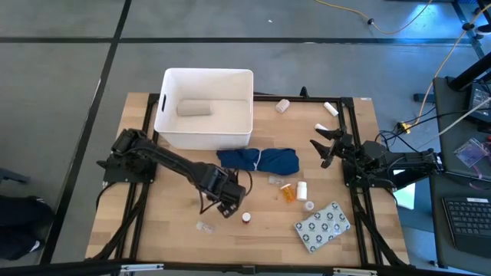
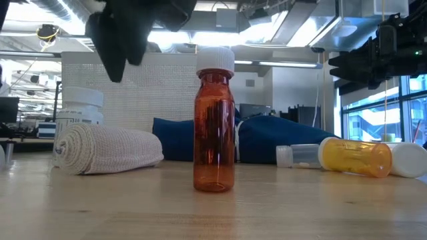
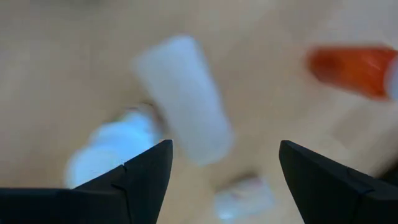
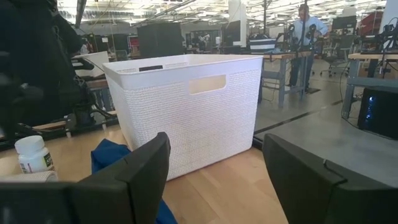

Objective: Pick & place medical supplies in basket/bin
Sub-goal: Put the left white pill bottle into the white container

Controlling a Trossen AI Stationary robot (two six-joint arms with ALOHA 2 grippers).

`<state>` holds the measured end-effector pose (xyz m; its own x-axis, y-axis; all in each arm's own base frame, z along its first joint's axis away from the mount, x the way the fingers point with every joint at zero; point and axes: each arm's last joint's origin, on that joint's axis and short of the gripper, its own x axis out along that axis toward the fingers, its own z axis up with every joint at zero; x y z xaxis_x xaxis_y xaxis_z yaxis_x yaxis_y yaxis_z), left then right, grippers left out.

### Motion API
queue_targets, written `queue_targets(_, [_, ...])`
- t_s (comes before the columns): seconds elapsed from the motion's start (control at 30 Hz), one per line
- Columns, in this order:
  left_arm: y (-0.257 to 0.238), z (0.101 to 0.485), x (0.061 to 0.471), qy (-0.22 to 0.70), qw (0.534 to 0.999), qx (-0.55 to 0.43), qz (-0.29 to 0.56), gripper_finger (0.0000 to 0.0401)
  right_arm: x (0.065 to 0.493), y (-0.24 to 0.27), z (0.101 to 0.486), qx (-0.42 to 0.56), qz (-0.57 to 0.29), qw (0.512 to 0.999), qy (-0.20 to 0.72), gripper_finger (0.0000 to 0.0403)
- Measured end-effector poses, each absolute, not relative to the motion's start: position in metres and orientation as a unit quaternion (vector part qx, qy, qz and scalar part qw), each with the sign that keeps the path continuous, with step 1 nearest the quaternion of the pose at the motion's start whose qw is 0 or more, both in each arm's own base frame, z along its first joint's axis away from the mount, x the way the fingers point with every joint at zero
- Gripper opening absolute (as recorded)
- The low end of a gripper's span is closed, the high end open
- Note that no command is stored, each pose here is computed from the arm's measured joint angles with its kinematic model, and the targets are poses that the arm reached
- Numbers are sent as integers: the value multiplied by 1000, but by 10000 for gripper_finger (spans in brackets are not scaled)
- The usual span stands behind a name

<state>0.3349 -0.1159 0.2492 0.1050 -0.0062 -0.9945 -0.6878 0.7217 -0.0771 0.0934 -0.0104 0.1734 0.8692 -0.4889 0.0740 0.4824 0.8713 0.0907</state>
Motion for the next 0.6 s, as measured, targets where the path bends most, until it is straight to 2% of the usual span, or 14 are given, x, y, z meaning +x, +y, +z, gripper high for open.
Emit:
queue_targets(0.27, [-105, 250, 317, 645, 621, -271, 353, 286, 93, -10, 173, 35, -251, 966, -47, 257])
queue_targets(0.6, [-104, 250, 314, 640, 604, -284, 380, 286, 93, -10, 173, 35, -251, 966, -47, 257])
